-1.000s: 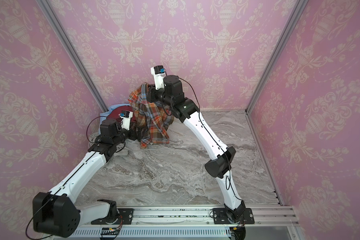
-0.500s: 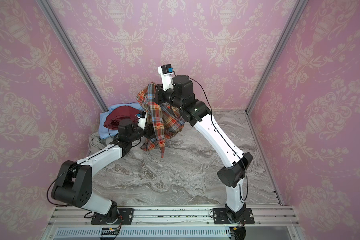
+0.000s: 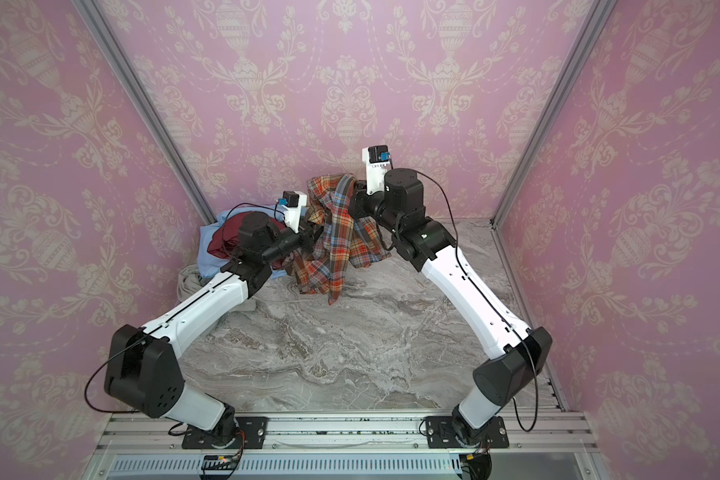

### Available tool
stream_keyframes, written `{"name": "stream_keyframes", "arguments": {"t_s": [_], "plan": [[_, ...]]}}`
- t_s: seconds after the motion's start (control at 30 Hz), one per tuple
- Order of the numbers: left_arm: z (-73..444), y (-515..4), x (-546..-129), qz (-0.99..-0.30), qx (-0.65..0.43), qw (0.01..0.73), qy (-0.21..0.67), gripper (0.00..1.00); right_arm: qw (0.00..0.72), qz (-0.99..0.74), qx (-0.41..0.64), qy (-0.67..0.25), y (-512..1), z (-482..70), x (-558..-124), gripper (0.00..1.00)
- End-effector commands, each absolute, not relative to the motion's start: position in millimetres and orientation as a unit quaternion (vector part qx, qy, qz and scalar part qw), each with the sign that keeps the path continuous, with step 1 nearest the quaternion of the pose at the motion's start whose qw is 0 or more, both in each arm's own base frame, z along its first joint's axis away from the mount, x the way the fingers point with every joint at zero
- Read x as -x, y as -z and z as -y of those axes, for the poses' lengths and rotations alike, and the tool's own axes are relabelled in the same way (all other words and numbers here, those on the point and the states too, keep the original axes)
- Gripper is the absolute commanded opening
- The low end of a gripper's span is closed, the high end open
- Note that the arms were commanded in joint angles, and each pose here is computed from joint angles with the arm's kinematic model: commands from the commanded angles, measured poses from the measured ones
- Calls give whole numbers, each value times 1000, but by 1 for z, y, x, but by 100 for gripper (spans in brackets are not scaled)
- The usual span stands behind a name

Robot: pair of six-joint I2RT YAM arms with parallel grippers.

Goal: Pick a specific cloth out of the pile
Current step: 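Lift the plaid shirt high with both grippers, pulling it off the pile, then carry the plaid shirt with both grippers toward the open table area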

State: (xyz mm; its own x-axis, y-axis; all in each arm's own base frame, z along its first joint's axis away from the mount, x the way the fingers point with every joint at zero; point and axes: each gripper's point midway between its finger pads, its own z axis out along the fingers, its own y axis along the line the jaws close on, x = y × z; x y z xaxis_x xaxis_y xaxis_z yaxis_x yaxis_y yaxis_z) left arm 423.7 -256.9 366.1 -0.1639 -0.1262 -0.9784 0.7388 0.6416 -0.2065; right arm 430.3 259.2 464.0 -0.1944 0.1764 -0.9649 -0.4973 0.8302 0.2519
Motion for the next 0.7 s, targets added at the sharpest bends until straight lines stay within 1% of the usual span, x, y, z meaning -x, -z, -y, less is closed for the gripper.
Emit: {"name": "stream_keyframes", "arguments": {"t_s": [0.0,0.13,0.3,0.5,0.67], "plan": [[277,-417,-409,-641,-238,625,376,0,648,-716,88,-245,-468,-236,-431,0],[315,-436,-394,-623,-267,625,389,0,647,-723,47,-236,-460,-207,-432,0],[371,-446,-375,-610,-310,608,404,0,654,-723,9,-223,-461,-171,-423,0],[442,-449,-356,-594,-349,587,425,0,668,-719,-50,-187,-466,-109,-399,0],[491,-445,-350,-586,-358,568,454,0,678,-714,-102,-144,-469,-47,-373,0]]}}
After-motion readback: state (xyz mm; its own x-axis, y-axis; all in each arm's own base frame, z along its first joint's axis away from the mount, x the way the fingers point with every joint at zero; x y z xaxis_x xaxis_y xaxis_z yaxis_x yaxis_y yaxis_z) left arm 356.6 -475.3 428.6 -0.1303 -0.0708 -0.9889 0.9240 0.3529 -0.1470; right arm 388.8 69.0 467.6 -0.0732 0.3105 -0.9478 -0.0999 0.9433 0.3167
